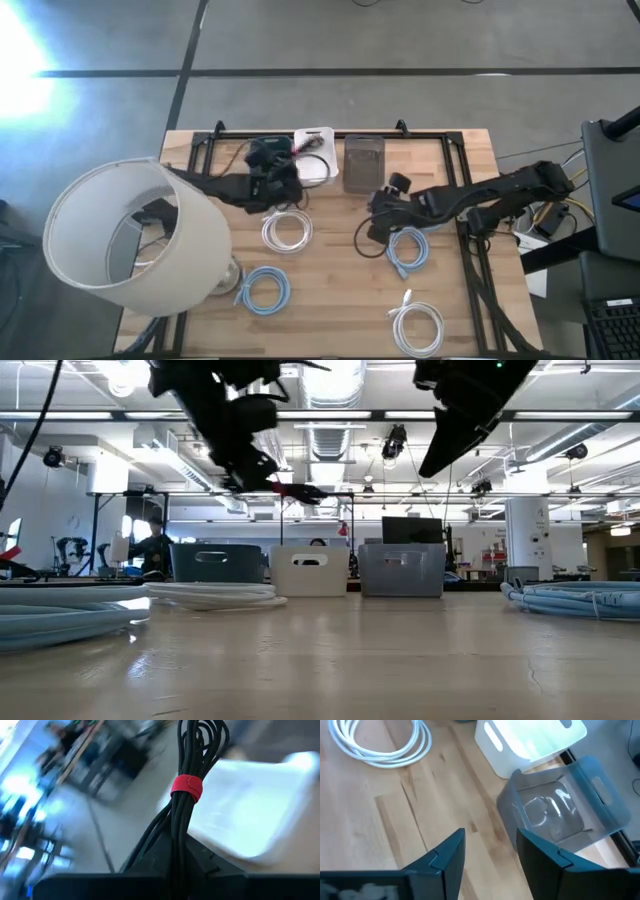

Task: Pick & Place USB Port
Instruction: Put the black USB cable into the blue bin

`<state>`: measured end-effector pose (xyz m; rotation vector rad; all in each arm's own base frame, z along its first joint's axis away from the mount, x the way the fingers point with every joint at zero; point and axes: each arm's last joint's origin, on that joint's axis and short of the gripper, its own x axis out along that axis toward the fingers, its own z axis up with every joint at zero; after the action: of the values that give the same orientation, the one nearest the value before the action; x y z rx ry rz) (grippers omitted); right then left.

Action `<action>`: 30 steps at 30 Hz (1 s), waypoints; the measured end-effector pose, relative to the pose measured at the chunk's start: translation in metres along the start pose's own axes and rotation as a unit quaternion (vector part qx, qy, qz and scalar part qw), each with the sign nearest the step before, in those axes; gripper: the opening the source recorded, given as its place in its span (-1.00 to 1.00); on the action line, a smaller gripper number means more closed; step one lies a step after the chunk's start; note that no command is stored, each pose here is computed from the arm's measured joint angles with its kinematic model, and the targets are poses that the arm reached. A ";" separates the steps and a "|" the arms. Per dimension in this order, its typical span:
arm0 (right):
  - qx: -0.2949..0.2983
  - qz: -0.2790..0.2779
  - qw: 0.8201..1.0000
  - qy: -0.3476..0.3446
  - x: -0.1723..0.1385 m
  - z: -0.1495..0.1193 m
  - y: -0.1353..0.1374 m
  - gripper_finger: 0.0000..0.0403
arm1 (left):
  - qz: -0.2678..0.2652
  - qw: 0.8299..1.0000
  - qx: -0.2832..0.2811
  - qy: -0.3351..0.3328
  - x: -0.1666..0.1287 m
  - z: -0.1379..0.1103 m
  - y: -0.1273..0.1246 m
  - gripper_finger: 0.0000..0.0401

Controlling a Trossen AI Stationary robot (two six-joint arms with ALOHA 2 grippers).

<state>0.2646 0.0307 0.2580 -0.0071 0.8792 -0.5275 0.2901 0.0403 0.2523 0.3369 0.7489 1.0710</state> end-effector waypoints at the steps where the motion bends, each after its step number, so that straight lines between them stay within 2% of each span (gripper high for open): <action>1: 0.002 0.001 1.000 -0.003 0.000 -0.002 -0.001 -0.13 | 0.008 1.000 -0.017 0.011 -0.001 -0.003 0.006 -0.84; 7: 0.003 0.002 1.000 -0.004 0.010 -0.016 0.000 -0.13 | 0.032 0.989 -0.114 0.087 0.006 -0.027 0.029 -0.86; 17: -0.009 0.014 1.000 0.026 0.027 -0.024 0.009 -0.12 | -0.052 0.965 -0.143 0.212 0.044 -0.069 0.020 -0.84; 21: -0.014 0.029 0.999 0.039 0.030 -0.026 0.012 -0.13 | -0.071 0.961 -0.157 0.218 0.048 -0.073 0.018 -0.83; 26: -0.012 0.031 0.999 0.037 0.030 -0.025 0.012 -0.12 | -0.083 0.964 -0.175 0.184 0.052 -0.065 0.016 -0.83; 30: -0.012 0.031 0.999 0.037 0.030 -0.025 0.012 -0.12 | -0.139 0.963 -0.177 0.149 0.054 -0.054 0.012 -0.83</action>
<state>0.2671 0.0332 0.2175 0.0174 0.9541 -0.4612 0.2588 0.0874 0.1997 -0.2373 0.8250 0.9744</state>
